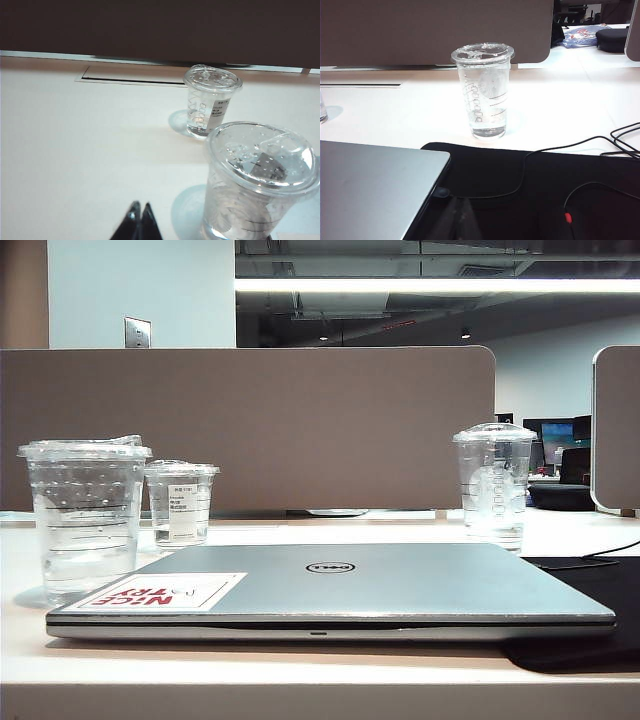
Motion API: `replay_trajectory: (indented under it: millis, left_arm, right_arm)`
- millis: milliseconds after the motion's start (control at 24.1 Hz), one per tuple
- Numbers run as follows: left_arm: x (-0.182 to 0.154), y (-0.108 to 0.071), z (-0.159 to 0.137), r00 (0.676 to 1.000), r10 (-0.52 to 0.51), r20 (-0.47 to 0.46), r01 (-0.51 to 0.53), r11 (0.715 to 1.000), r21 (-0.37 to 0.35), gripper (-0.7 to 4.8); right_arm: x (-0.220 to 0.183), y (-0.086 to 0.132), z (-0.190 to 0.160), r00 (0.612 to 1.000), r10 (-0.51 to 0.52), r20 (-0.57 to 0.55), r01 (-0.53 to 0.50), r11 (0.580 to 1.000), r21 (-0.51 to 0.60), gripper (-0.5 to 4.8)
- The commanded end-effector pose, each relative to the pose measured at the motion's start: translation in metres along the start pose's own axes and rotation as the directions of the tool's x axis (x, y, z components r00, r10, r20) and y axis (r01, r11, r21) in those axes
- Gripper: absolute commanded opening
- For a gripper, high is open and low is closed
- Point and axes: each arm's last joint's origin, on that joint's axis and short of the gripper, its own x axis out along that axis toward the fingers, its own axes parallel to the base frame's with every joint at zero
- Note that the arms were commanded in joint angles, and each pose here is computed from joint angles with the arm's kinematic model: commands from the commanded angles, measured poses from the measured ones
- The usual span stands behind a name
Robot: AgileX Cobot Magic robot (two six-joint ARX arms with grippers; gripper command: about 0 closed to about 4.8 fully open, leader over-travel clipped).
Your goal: Pick up the coffee cup on the middle and place it on the left side of the laptop.
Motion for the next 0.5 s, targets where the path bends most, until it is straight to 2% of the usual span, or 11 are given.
replay_trajectory:
  millis: [41,124,207,290,373,497]
  left_arm:
    - [-0.0002,-0.0001,0.0015,1.000,-0.003,0.011,0.003,1.000,-0.002,-0.05]
    - [-0.0001,-0.0001,0.0013,1.000,-0.003,0.011,0.003,1.000,-0.002,-0.05]
    - [-0.0002,0.0010,0.0016,0.999,0.029,0.018,-0.030,0.998,0.063,-0.05]
    - [-0.0002,0.0018,0.0016,0.998,0.058,0.039,-0.061,0.995,0.083,-0.05]
    - [0.0019,0.0031,0.0009,0.991,0.094,0.096,-0.101,0.992,0.076,-0.05]
    - [0.0055,0.0034,-0.0038,0.979,0.087,0.184,-0.100,0.993,0.067,-0.05]
  right_arm:
    - [0.0002,-0.0002,0.0004,1.000,-0.003,0.015,0.003,1.000,-0.003,-0.05]
    - [0.0002,-0.0002,0.0004,1.000,-0.003,0.015,0.003,1.000,-0.003,-0.05]
    - [0.0002,-0.0002,0.0004,1.000,-0.003,0.015,0.003,1.000,-0.003,-0.05]
    - [0.0002,-0.0002,0.0004,1.000,-0.003,0.015,0.003,1.000,-0.003,-0.05]
    - [0.0002,-0.0002,0.0004,1.000,-0.003,0.015,0.003,1.000,-0.003,-0.05]
    - [0.0002,-0.0002,0.0004,1.000,-0.003,0.015,0.003,1.000,-0.003,-0.05]
